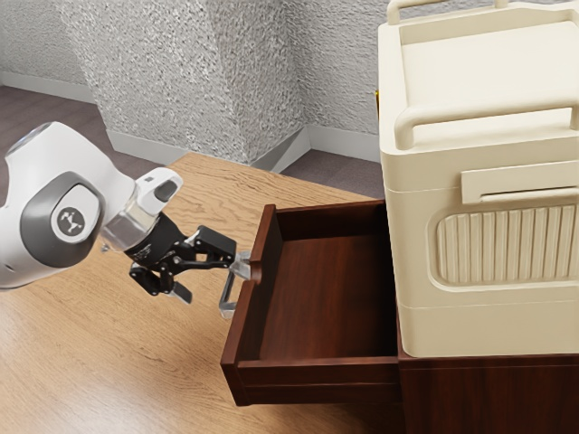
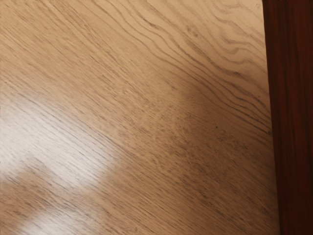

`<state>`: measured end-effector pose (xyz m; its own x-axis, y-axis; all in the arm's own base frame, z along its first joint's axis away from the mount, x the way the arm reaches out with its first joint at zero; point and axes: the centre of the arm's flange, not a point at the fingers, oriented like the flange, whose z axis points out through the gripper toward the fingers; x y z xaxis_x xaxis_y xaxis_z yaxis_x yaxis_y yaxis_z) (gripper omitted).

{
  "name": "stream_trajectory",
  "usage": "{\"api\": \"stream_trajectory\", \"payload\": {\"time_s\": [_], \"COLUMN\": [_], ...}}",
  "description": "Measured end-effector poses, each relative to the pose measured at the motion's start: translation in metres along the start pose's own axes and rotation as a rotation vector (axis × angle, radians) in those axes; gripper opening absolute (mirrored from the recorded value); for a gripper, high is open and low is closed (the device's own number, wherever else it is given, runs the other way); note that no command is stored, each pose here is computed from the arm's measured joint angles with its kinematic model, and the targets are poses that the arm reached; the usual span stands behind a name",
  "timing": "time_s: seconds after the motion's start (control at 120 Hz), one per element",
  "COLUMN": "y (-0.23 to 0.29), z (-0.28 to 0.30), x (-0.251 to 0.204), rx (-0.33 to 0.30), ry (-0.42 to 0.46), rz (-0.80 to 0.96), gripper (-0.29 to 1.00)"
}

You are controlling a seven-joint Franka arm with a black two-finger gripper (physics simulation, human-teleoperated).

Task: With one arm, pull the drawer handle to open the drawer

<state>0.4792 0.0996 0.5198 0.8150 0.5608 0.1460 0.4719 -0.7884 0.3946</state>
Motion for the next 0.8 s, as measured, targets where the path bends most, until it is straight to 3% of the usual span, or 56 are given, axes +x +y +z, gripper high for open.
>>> {"api": "stream_trajectory", "payload": {"time_s": [0.8], "y": [0.01], "z": [0.004], "x": [0.001], "rx": [0.017], "ry": [0.005], "rz": [0.011], "gripper": [0.7]}}
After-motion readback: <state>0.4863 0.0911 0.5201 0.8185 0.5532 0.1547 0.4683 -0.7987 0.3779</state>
